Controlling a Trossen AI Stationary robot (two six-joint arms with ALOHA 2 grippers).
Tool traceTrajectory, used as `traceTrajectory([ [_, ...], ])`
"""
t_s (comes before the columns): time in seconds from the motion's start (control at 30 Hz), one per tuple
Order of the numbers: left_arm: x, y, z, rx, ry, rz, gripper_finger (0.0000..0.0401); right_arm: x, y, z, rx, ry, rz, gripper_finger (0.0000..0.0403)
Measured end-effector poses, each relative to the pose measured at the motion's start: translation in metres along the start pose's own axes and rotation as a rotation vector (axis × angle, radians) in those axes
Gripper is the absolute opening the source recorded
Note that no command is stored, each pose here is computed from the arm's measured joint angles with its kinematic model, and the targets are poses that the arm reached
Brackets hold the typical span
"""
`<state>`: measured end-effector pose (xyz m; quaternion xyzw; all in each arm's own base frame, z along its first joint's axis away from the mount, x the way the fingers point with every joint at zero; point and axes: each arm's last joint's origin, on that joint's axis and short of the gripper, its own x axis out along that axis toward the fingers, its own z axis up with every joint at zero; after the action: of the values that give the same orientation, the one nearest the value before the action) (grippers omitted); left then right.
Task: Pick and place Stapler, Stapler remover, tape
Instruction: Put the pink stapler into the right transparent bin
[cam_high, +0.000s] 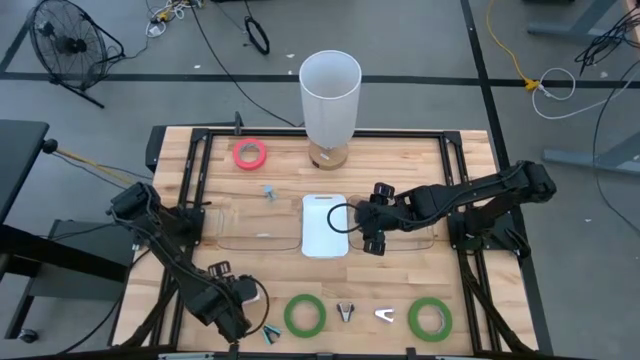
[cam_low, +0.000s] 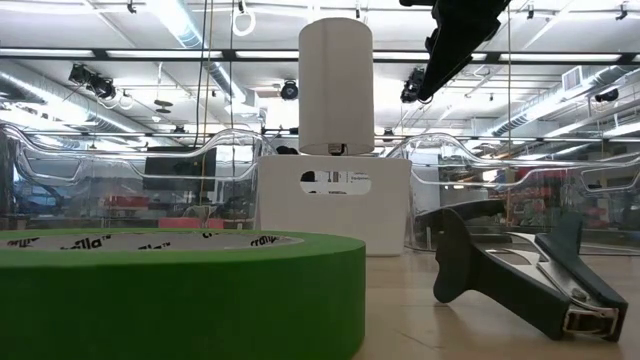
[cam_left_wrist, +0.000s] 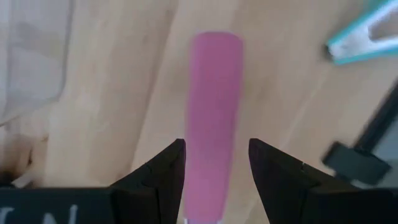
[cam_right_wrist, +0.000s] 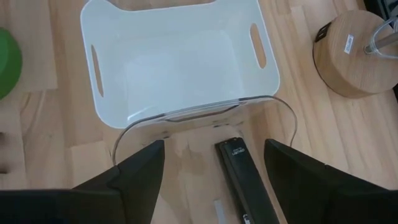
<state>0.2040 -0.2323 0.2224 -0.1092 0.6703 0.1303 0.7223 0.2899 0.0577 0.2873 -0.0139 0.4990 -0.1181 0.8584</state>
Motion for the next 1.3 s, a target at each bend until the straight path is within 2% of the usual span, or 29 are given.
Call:
traceTrajectory([
  [0.2, 0.012, 0.002, -0.012, -0.062, 0.030, 0.026, 0.0181, 0.000, 0.001, 0.000, -0.003, 0.000, 0.002, 0.0274],
  [0.33, 0.016, 0.002, -0.016, -0.064, 0.032, 0.029, 0.0181, 0.000, 0.001, 0.000, -0.003, -0.001, 0.002, 0.0274],
  [0.67, 0.017, -0.005, -0.015, -0.060, -0.062, -0.007, 0.0181, 0.000, 0.001, 0.000, -0.001, -0.006, 0.003, 0.0274],
  [0.87, 0.032, -0.009, -0.015, -0.044, -0.042, 0.049, 0.0181, 0.000, 0.001, 0.000, 0.000, -0.007, 0.004, 0.0274],
  [1.0, 0.039, -0.011, -0.014, 0.021, -0.029, 0.071, 0.0180, 0.000, 0.001, 0.001, 0.002, -0.014, 0.008, 0.0274],
  [1.13, 0.039, -0.010, -0.014, 0.026, -0.029, 0.072, 0.0149, 0.000, 0.002, 0.003, 0.019, -0.029, 0.014, 0.0274],
  [1.3, 0.039, -0.010, -0.013, 0.028, -0.028, 0.072, 0.0147, 0.000, 0.004, 0.002, 0.033, -0.014, 0.068, 0.0274],
])
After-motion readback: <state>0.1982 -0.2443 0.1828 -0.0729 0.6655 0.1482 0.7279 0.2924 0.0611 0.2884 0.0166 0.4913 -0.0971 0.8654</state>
